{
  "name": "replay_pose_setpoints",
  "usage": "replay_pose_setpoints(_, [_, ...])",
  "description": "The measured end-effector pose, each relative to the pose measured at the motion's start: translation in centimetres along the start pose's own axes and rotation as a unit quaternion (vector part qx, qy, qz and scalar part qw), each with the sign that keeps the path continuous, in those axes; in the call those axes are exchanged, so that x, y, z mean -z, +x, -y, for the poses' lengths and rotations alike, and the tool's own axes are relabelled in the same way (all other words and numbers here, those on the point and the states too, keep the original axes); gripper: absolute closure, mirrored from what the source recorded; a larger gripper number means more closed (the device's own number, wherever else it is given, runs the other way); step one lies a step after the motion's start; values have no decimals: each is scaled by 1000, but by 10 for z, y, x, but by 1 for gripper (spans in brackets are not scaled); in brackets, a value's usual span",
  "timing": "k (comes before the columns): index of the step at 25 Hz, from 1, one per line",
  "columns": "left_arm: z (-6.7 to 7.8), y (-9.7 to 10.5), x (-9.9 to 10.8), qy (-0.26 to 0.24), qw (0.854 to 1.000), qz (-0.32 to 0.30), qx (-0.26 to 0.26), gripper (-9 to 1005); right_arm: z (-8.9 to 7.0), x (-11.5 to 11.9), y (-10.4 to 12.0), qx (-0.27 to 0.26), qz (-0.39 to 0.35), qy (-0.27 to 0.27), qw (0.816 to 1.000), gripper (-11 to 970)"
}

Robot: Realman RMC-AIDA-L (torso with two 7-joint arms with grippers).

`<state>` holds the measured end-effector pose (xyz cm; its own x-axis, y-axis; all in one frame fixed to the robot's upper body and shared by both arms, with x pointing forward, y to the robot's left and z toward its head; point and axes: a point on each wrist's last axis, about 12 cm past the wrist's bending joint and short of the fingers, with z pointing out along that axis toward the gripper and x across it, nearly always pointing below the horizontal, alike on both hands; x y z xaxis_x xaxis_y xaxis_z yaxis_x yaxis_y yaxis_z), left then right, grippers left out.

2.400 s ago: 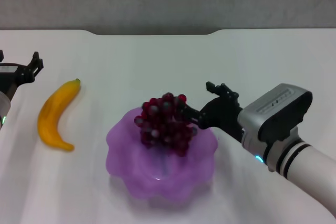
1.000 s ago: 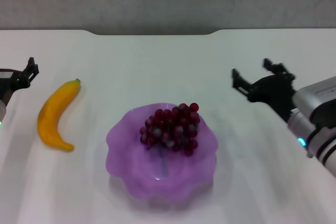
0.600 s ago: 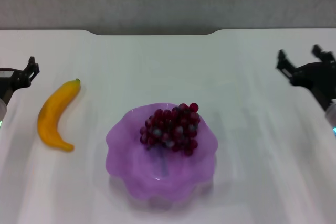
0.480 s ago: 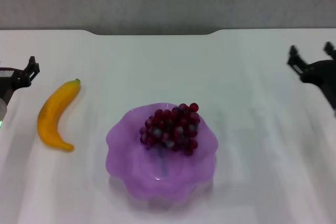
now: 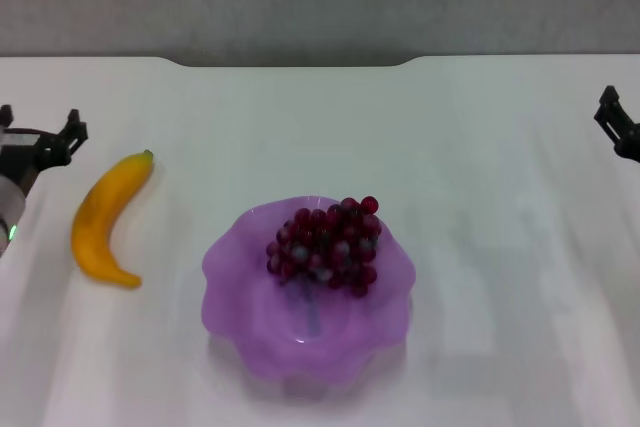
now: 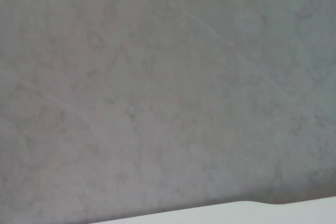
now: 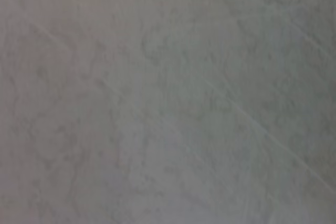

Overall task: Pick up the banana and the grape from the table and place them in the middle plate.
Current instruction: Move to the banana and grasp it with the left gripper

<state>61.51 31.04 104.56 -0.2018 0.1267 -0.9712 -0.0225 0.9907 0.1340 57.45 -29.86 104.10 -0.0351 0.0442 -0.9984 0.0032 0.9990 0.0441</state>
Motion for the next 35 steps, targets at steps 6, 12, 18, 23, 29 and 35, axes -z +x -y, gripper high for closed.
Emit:
replay_pose_setpoints(6, [14,-14,-12,23,999,-27,-6,105,8,5,6,11,-14,7,1000,75])
replay_pose_setpoints(12, [24,-33,-17,49,996,-67,-24,114,10,6,8,13,-17,10,1000,75])
replay_pose_setpoints(18, [19,-44,-22,48,991,-125,-23,128,10,7,8,15,-17,8,1000,75])
replay_pose_setpoints(23, [14,-48,-25,54,982,-179,-36,139,10,7,9,15,-19,9,1000,75])
replay_pose_setpoints(29, [20,-53,-22,74,970,-227,-45,153,10,5,8,14,-21,9,1000,75])
replay_pose_setpoints(35, [23,-47,-23,79,961,-256,-72,167,8,4,7,14,-19,6,1000,75])
